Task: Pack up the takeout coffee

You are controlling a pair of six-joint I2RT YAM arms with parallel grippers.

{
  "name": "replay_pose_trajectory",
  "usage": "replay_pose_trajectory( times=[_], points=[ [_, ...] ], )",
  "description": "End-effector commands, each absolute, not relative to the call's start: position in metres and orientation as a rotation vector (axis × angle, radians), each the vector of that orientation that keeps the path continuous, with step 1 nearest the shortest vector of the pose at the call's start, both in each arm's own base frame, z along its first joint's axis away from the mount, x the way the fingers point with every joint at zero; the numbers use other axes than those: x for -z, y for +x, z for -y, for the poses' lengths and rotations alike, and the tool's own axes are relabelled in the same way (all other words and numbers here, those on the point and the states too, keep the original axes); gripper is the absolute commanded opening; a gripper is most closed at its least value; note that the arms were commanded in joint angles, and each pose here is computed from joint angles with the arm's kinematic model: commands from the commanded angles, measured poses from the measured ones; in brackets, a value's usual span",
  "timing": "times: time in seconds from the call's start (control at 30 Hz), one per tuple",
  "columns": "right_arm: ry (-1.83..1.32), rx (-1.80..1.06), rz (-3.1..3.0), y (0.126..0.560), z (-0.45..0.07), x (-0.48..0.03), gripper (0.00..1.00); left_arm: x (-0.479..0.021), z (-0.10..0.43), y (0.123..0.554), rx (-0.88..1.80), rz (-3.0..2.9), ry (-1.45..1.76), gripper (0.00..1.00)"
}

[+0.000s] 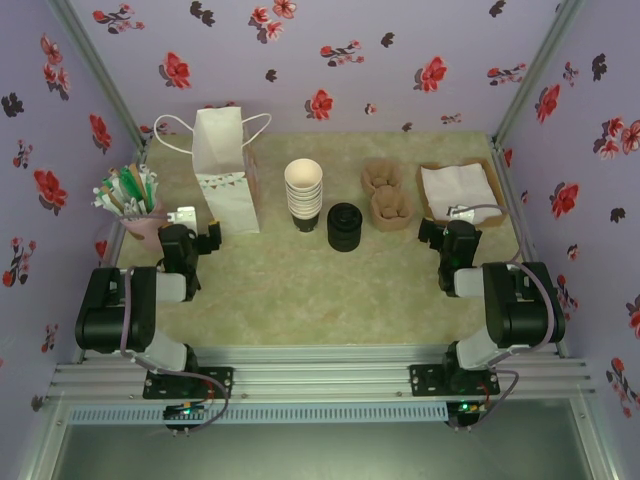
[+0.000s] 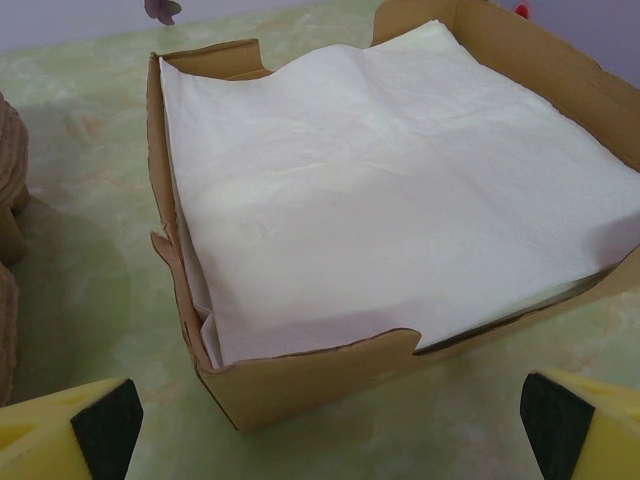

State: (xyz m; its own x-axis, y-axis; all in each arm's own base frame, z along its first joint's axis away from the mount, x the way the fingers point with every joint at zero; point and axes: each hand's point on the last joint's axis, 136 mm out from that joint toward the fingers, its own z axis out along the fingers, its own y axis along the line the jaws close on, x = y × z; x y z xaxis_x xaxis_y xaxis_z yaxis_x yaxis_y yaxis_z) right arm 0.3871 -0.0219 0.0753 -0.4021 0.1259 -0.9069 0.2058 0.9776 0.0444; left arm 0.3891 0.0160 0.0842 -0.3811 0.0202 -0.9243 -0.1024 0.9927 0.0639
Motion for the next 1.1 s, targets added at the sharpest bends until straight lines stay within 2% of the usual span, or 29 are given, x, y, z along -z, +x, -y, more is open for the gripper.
replay_pose_trajectory(
  times=[0.0, 0.27, 0.5, 0.67, 0.87, 1.07],
  points=[
    [0.224, 0.089, -1.955, 0.395, 0.024, -0.085, 0.99, -0.094, -0.018, 0.398, -0.135, -1.923, -0.054, 0.99],
    [0.214, 0.095, -1.936, 0.391, 0.023, -0.092, 0.99, -0.104, -0.016, 0.393, -0.138, -1.892, -0.043, 0.99],
    [0.256, 0.156, -1.880, 0.372, 0.026, -0.122, 0.99, -0.135, -0.019, 0.355, -0.152, -1.748, -0.074, 0.99],
    [0.298, 0.105, -1.875, 0.361, 0.017, -0.168, 0.99, -0.164, -0.015, 0.344, -0.119, -1.731, -0.108, 0.99],
    [0.405, -0.114, -1.927, 0.338, 0.000, -0.216, 0.99, -0.203, -0.005, 0.321, 0.003, -1.730, -0.212, 0.99],
    [0.440, -0.225, -1.992, 0.311, -0.011, -0.243, 0.99, -0.225, 0.016, 0.292, 0.269, -1.774, -0.359, 0.99]
  ],
)
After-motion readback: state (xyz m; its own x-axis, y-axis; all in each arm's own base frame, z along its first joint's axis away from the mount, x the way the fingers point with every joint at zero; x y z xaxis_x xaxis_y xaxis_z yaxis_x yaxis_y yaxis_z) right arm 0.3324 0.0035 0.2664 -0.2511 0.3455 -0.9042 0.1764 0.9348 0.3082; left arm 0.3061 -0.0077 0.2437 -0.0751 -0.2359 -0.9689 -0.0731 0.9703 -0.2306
